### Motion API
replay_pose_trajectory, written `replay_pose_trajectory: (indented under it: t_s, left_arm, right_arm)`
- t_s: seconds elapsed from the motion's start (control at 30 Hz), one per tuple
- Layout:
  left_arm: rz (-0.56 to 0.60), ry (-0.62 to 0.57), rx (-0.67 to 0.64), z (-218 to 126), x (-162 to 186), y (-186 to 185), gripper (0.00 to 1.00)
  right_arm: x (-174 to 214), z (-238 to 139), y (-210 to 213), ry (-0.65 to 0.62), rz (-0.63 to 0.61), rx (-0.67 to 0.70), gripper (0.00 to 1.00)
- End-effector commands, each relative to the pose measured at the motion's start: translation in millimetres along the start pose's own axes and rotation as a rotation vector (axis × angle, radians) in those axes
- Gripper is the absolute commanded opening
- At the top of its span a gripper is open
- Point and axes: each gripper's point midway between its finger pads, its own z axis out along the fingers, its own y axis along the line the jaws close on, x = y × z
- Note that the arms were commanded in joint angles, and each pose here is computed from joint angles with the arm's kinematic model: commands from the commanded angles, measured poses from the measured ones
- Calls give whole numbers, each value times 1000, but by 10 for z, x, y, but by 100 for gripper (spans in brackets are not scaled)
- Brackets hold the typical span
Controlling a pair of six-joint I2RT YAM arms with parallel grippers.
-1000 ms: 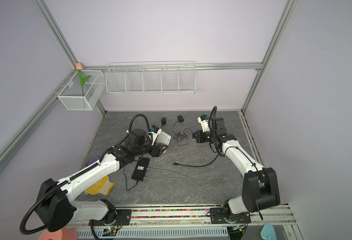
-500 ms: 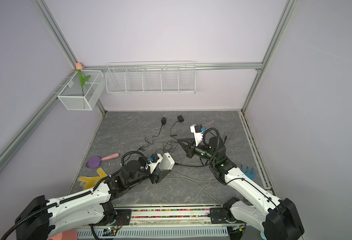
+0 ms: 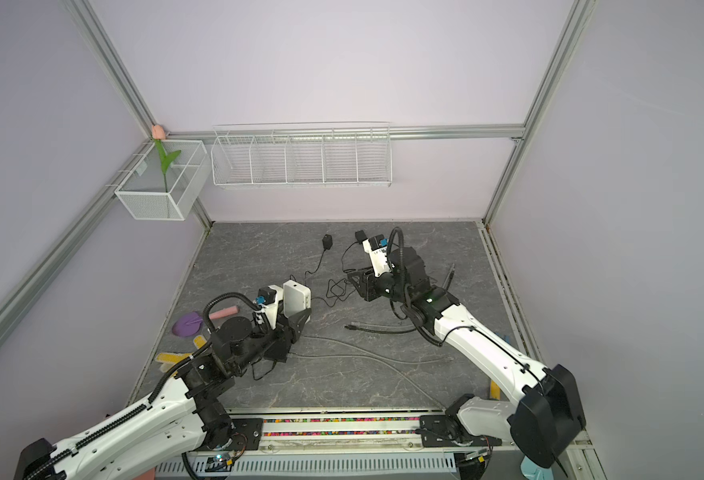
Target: Insert the plug into the switch port
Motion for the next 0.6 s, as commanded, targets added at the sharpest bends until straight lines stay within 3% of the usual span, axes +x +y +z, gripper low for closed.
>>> replay_pose_trajectory:
  t_s: [0.0, 0.23, 0.57]
  left_arm:
    - [-105, 66, -90, -126, 99, 173, 0]
    - [-226, 10, -131, -419, -15, 312, 0]
    - [-295, 53, -102, -494, 132, 279, 0]
  right_arm:
    - [486, 299, 104, 184, 23, 5, 43]
    - [997, 1033, 341, 325, 34, -62, 47]
    - [1261, 1707, 288, 335, 168, -85, 48]
